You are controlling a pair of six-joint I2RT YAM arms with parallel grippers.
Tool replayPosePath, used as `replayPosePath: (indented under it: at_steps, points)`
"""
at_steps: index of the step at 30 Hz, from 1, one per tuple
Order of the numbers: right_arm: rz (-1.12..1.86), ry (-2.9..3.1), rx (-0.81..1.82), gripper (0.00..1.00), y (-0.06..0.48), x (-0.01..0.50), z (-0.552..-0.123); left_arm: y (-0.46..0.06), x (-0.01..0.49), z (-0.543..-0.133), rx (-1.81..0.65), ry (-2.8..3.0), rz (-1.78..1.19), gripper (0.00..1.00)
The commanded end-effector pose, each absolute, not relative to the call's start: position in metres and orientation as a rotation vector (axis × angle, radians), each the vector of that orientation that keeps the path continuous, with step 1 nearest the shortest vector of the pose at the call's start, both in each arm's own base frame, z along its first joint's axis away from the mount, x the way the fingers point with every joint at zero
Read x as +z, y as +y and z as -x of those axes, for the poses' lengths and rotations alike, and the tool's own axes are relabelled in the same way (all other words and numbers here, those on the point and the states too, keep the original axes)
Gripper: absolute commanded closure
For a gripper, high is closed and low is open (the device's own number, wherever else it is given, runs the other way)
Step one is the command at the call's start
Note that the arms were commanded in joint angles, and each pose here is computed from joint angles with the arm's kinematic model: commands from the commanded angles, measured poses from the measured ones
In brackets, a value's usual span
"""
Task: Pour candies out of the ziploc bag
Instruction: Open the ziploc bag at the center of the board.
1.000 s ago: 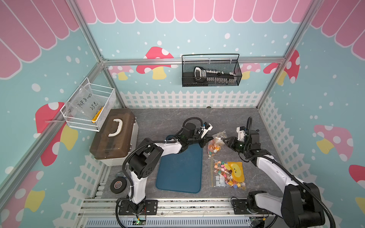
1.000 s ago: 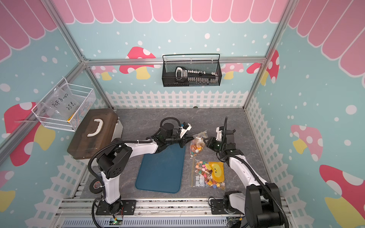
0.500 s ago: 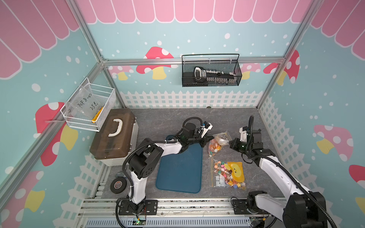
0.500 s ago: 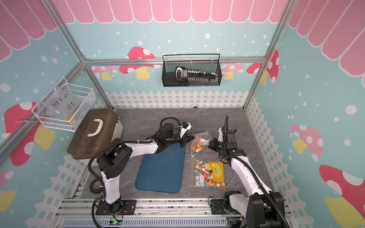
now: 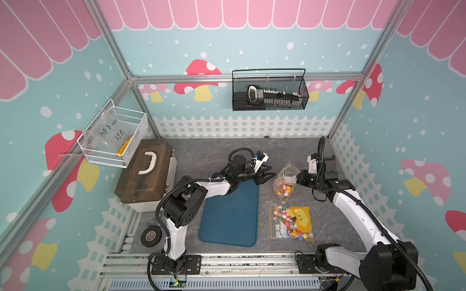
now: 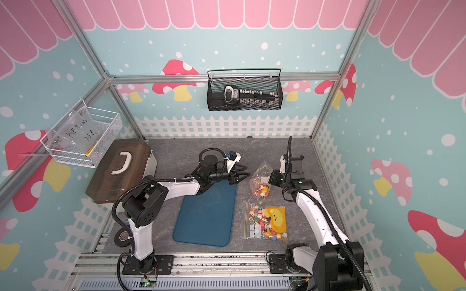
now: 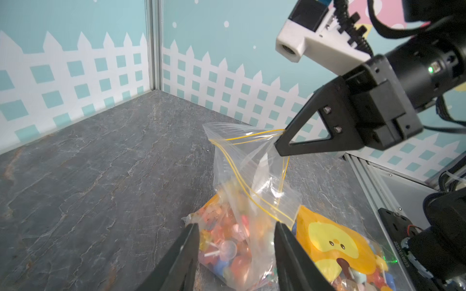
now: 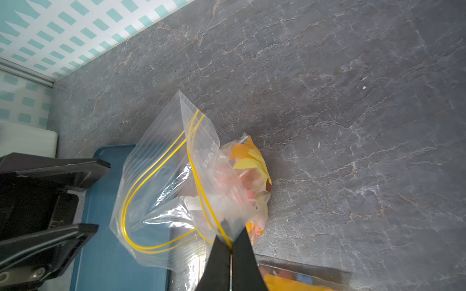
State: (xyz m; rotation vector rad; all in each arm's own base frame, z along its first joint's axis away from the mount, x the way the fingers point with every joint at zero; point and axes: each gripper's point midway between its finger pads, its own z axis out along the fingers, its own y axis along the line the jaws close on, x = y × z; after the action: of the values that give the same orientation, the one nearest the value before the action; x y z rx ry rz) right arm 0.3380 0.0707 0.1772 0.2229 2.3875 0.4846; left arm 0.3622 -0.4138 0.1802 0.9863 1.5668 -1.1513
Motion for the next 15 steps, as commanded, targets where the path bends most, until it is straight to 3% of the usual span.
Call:
replayPosePath:
  at_steps: [1,9,15]
  points:
    - [-0.150,2.355,0.521,0.97,0.078,0.196,-0.347,-0.410,0.206,-0.348,-1.108,1.436,-1.057,0.40]
    - [-0.116,2.359,0.578,0.95,0.087,0.200,-0.353,-0.419,0.204,-0.321,-0.509,1.243,-1.389,0.28]
    - [-0.104,2.362,0.613,0.94,0.092,0.200,-0.352,-0.429,0.204,-0.319,-0.303,1.150,-1.427,0.23]
